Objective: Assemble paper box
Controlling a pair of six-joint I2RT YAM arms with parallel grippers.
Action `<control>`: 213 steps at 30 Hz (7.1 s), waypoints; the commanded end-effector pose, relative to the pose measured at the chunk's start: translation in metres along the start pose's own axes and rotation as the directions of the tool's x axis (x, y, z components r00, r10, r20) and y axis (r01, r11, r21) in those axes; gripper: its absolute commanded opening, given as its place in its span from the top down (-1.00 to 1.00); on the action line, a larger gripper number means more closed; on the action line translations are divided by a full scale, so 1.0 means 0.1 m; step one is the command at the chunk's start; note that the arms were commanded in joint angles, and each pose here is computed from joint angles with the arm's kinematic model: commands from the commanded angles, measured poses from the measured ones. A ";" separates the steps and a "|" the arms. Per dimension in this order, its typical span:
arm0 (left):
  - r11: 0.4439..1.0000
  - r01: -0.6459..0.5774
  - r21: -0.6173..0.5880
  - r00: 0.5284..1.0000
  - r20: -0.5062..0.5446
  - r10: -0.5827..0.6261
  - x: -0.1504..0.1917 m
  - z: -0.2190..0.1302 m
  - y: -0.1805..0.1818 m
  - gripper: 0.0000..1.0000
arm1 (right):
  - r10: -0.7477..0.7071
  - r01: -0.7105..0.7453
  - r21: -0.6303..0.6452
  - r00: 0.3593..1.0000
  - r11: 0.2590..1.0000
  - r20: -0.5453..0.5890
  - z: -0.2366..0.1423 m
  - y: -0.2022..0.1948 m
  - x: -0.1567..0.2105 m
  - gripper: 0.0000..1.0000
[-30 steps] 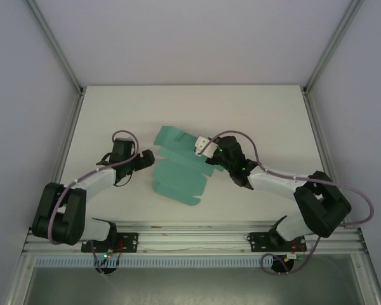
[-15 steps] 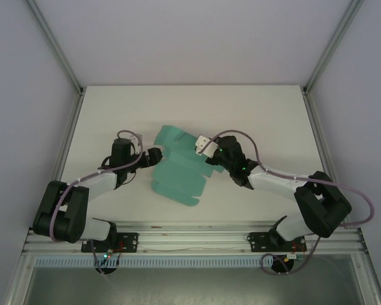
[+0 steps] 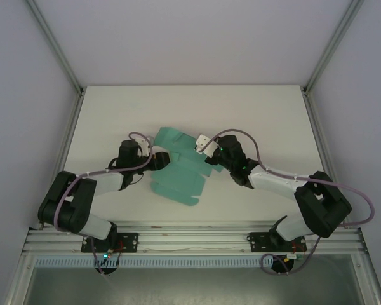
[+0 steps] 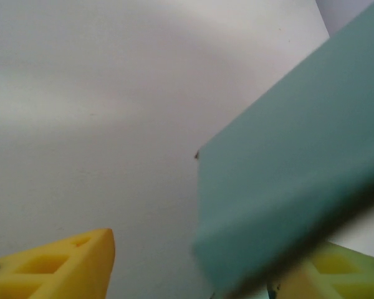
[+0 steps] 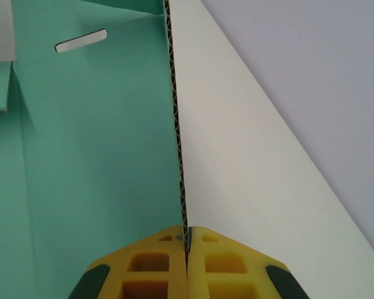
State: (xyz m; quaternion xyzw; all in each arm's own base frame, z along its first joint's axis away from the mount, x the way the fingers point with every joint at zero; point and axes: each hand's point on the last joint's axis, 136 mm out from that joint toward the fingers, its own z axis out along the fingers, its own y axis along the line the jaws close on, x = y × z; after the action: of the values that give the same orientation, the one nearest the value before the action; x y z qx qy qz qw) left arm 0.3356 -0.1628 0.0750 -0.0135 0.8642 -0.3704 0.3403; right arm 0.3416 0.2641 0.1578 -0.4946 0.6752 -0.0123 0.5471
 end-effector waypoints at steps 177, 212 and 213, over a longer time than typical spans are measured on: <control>0.812 -0.578 -0.085 0.811 0.053 0.582 -0.06 0.64 -0.37 -0.06 | -0.557 0.560 -0.028 0.815 0.828 -0.163 0.25 0.32 0.19 1.00; 0.757 -0.601 -0.255 0.736 0.192 0.649 -0.16 0.79 -0.47 1.00 | 0.182 -0.181 0.011 0.983 0.983 -0.016 -0.35 0.01 -0.35 -1.00; 0.757 -0.604 -0.248 0.735 0.194 0.650 -0.15 0.79 -0.48 1.00 | 0.253 -0.253 0.000 0.967 0.967 0.017 -0.39 -0.05 -0.39 -1.00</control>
State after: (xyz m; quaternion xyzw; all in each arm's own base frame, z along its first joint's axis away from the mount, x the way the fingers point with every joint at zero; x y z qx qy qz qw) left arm 0.3885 -0.2352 0.0776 0.1815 0.8029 -0.1411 0.5500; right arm 0.3216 0.2684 0.1899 -0.4732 0.6851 -0.0573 0.5508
